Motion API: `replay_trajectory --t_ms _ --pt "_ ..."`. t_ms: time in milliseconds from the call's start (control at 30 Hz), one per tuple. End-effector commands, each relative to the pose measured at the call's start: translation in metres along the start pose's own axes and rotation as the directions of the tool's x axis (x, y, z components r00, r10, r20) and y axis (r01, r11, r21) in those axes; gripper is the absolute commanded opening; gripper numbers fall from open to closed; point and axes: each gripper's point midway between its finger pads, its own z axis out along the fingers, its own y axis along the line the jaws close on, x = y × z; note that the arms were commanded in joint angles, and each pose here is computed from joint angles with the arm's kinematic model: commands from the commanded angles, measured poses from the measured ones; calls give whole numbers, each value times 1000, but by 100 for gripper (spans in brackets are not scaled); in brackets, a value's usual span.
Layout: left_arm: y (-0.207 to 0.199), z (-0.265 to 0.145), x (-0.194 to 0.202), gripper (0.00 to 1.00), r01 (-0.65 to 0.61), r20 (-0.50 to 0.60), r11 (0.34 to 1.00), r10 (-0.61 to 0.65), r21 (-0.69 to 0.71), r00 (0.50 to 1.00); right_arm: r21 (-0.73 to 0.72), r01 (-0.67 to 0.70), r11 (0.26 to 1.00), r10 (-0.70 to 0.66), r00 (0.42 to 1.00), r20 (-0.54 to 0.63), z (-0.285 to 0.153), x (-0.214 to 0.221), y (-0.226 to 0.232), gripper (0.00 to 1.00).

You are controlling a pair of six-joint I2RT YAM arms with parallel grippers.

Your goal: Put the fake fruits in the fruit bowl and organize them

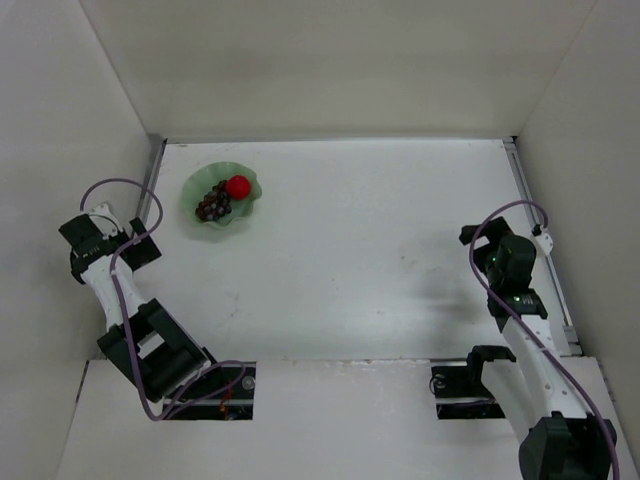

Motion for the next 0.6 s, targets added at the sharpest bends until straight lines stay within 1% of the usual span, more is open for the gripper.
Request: replay_trajectory --t_ms 0,467,567 --pt "-6 2 -12 100 -18 45 1000 17 20 999 -54 -10 998 13 998 57 -3 -18 16 100" --pt "-17 3 -11 100 -43 41 999 41 28 998 -51 -5 999 8 998 57 -1 -17 14 100" --pt "-19 0 -14 100 -65 52 998 63 25 997 -49 -5 999 8 998 56 -1 -17 14 100"
